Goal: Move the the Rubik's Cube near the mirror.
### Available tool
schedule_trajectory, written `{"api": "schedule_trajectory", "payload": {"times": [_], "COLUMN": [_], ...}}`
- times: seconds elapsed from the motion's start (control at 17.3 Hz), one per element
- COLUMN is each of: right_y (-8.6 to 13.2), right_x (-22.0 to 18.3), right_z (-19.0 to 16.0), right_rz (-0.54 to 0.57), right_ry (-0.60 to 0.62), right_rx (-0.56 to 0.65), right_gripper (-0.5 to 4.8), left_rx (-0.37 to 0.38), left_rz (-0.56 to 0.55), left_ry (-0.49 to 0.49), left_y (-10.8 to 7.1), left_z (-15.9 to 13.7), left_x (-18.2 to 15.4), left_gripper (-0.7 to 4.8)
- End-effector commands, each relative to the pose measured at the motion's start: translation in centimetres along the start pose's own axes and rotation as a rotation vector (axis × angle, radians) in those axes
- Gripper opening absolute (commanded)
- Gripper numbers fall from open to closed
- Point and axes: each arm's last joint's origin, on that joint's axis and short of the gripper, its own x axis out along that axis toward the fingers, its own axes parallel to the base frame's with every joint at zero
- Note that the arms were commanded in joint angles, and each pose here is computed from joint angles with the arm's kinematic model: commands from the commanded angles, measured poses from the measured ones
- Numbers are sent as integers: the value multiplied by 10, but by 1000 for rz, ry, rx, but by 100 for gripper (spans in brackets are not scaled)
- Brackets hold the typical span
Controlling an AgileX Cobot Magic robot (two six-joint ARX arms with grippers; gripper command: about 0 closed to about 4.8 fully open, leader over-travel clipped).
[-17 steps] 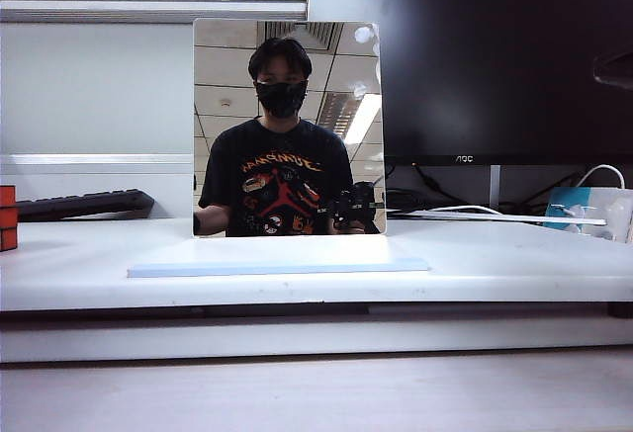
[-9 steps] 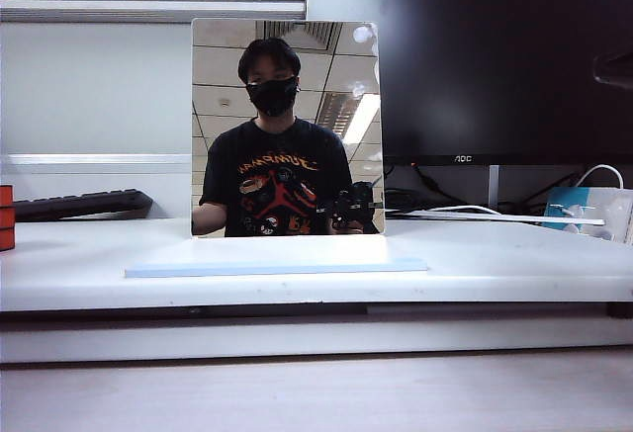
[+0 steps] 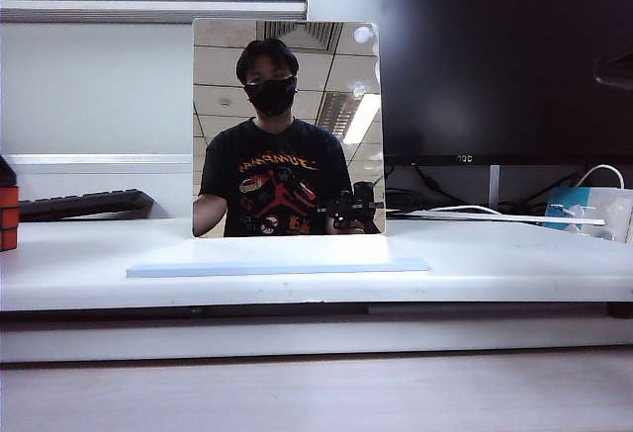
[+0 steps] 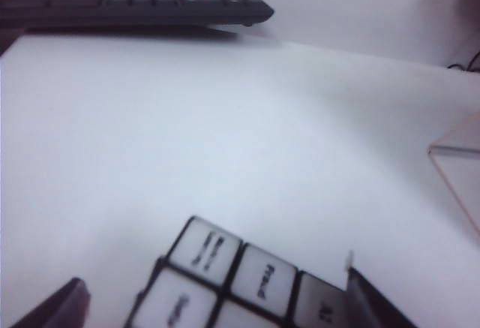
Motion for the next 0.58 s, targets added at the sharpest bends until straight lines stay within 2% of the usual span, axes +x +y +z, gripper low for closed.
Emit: {"api": "schedule_trajectory", "payload": {"times": [0.06,0.12,0.17,0.23,0.29,0.35,0.41,0.46,0.58], "right_y": [0,0,0,-1,-1,-1,-1,-1,-1], "right_x": [0,0,0,0,0,0,0,0,0], "right_z": [0,0,0,0,0,0,0,0,0], "right_rz": [-1,-2,-4,-18,-20,-20,-20,-20,-20], "right_ry": [-10,-10,-10,-12,-12,-13,-12,-12,-12], "right_rx": [-4,-4,-4,-4,-4,-4,-4,-4,-4], "right_gripper": [-1,-1,-1,-1,-1,-1,-1,-1,-1], "left_rx": [9,8,7,6,5,2,-1,-47,-159], "left_rz": [17,6,-4,-11,-23,-33,-44,-215,-371], "left_ry": [86,89,94,98,100,101,101,80,72], "left_y": [3,3,2,2,2,1,1,-5,-15], "left_z": [-12,-12,-12,-12,-13,-12,-12,-8,-3], "left_x": [2,2,2,2,2,2,2,2,1], "left_gripper": [479,469,394,295,275,227,138,152,151]}}
